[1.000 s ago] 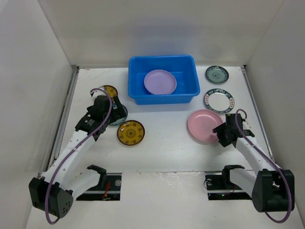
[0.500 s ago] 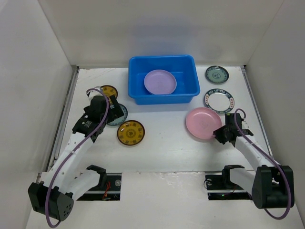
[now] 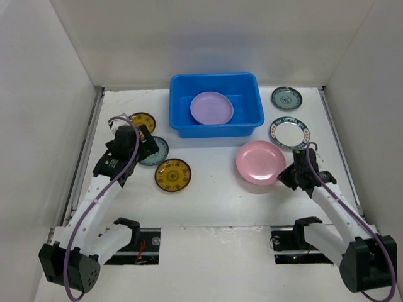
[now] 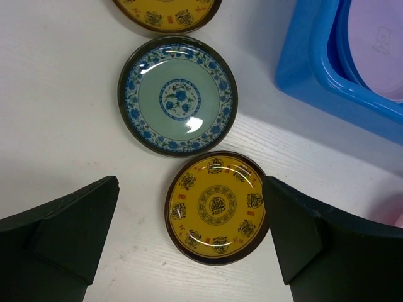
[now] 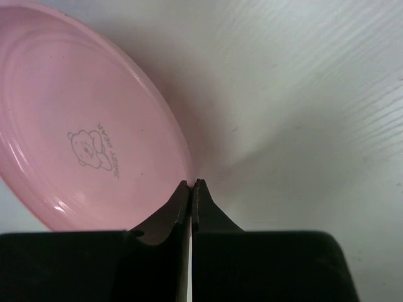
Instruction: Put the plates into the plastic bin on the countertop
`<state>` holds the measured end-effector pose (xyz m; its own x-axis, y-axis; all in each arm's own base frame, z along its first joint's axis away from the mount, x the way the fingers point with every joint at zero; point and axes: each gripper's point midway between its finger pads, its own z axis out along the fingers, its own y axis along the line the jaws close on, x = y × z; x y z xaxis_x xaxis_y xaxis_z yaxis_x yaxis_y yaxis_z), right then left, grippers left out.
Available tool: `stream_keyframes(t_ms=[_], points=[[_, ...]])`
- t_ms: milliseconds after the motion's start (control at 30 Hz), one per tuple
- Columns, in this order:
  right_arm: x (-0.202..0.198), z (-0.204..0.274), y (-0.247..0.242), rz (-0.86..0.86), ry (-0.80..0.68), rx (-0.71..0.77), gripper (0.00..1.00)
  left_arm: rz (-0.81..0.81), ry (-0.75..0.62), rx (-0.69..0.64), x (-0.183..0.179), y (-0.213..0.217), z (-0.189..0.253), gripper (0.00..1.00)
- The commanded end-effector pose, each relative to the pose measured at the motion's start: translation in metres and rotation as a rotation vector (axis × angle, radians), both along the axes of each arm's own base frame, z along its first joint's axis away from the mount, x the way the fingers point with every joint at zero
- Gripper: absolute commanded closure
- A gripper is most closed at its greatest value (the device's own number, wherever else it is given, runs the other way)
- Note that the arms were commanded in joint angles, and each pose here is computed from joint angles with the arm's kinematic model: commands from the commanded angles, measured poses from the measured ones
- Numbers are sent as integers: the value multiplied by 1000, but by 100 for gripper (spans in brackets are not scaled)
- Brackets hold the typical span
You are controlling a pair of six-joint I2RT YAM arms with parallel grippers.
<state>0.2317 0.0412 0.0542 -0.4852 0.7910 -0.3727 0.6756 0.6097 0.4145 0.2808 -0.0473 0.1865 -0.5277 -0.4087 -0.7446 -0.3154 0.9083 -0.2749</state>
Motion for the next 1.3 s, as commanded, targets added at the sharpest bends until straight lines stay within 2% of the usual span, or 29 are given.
stream_keyframes(t_ms=[0,200,333,467,633,767,900,1267], points=[[7,58,19,143,-126,-29,100,25,-54,5,6,9,21,0],[-10,118,71,522,-151,-69,100,62,-74,6,11,20,28,0],[6,173,105,656,-255,-55,100,79,-92,0,12,23,32,0],[59,227,127,684,-383,-84,100,76,-94,3,7,24,32,0],[157,258,136,639,-457,-108,99,63,-79,-6,-11,22,22,0],[230,244,146,635,-421,-114,98,54,-46,-24,-32,21,6,0],[281,214,158,636,-373,-117,98,40,-3,-50,-53,19,-10,0],[339,134,173,618,-297,-111,98,8,89,-134,-87,7,-39,0]])
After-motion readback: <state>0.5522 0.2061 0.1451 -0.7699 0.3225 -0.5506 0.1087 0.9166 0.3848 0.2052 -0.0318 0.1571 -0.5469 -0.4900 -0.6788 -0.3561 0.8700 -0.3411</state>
